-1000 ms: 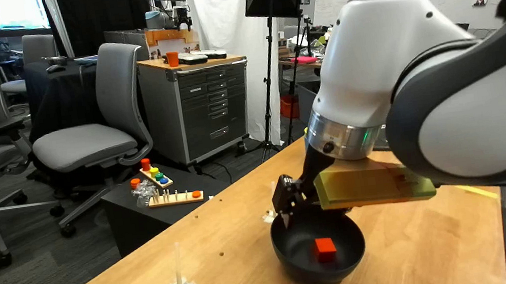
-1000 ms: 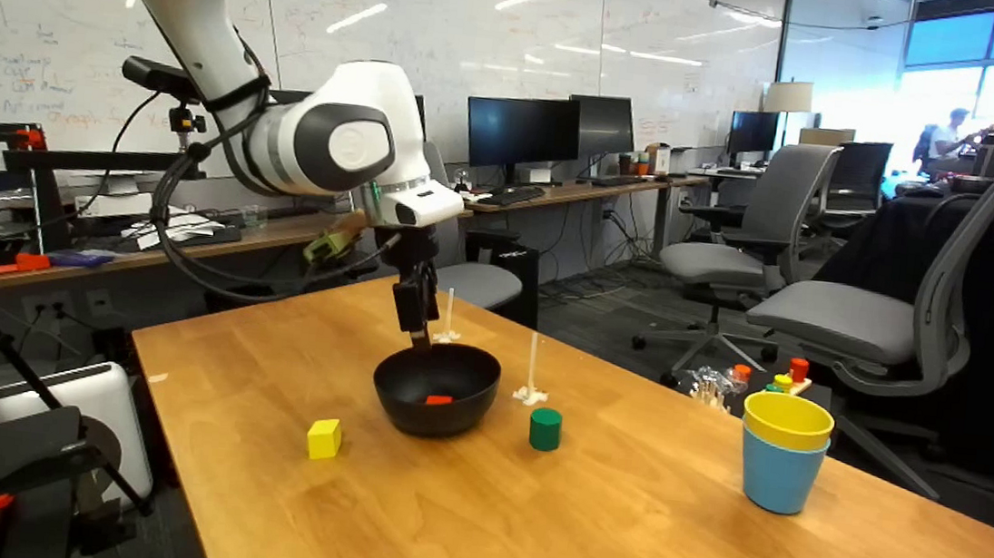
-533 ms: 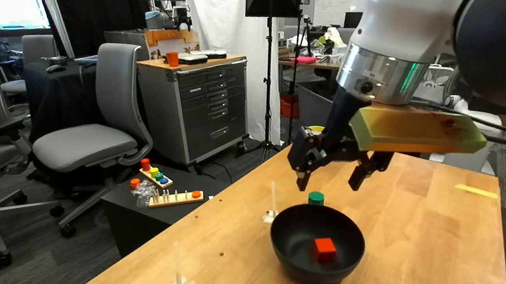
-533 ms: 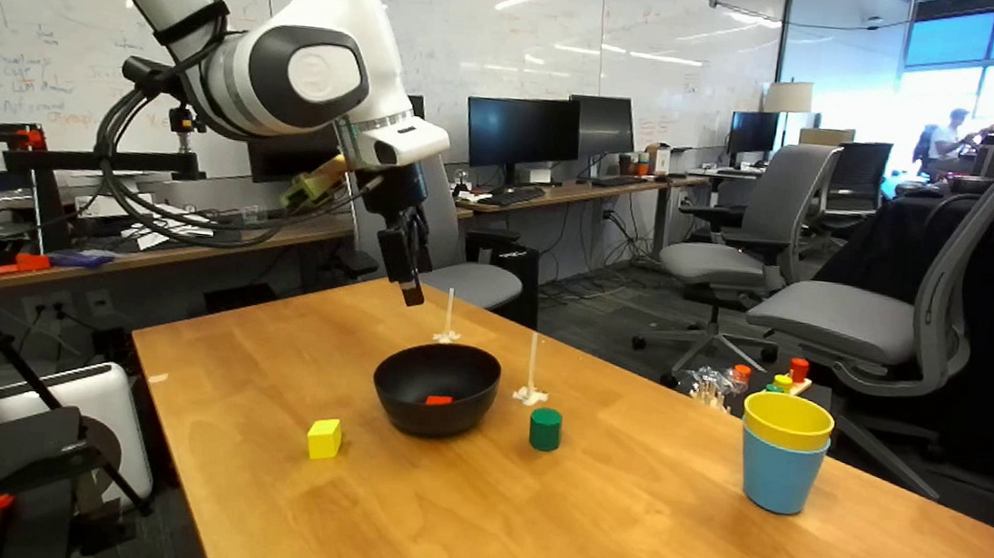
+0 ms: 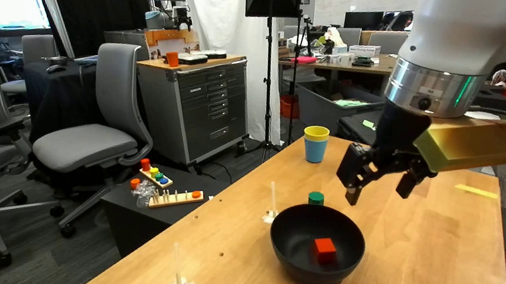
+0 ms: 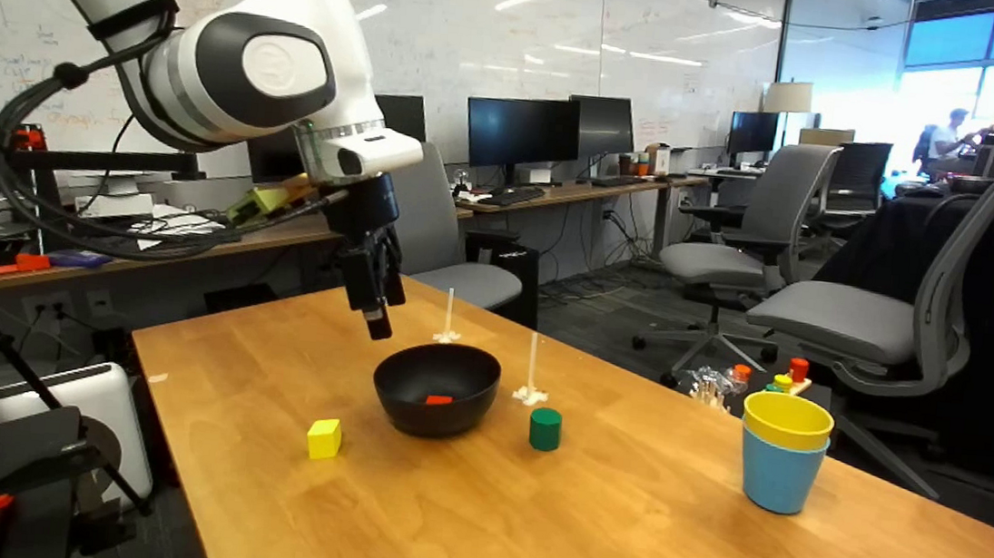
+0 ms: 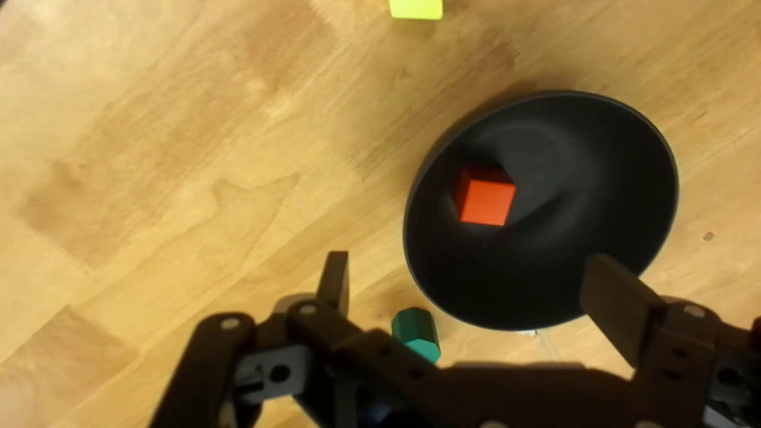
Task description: Put the blocks in the bowl beginning with the orange, yellow, then the green one
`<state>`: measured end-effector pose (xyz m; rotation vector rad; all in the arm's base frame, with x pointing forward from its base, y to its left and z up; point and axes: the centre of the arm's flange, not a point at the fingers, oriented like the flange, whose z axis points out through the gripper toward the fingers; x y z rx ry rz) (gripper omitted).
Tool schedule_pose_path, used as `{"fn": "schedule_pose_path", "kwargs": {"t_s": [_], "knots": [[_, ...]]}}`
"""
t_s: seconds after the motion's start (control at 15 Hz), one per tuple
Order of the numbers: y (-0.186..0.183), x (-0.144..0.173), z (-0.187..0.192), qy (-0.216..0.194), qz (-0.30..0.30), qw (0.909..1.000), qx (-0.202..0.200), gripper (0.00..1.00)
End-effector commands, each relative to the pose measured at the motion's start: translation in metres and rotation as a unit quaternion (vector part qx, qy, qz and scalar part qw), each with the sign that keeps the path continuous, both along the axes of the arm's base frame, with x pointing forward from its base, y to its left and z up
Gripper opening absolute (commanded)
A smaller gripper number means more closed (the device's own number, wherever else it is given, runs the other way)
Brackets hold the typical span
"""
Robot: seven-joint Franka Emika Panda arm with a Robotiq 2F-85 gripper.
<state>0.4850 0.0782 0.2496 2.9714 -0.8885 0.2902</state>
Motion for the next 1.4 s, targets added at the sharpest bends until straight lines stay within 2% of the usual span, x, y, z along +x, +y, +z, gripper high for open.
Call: {"fn": "schedule_pose_path", "kwargs": {"t_s": [0.0,0.33,0.73,1.0,1.33], "knots": [[0.0,-0.028,0.006,0.033,-0.002,0.9994,0.002,1.0],[-0.002,-0.038,-0.024,0.093,-0.022,0.9953,-0.015,1.0],[0.015,-0.06,-0.057,0.14,-0.021,0.9898,0.014,1.0],[0.028,-0.072,-0.072,0.149,0.002,0.9884,0.029,1.0],[0.028,-0.07,-0.096,0.133,0.025,0.9904,0.027,1.0]]}}
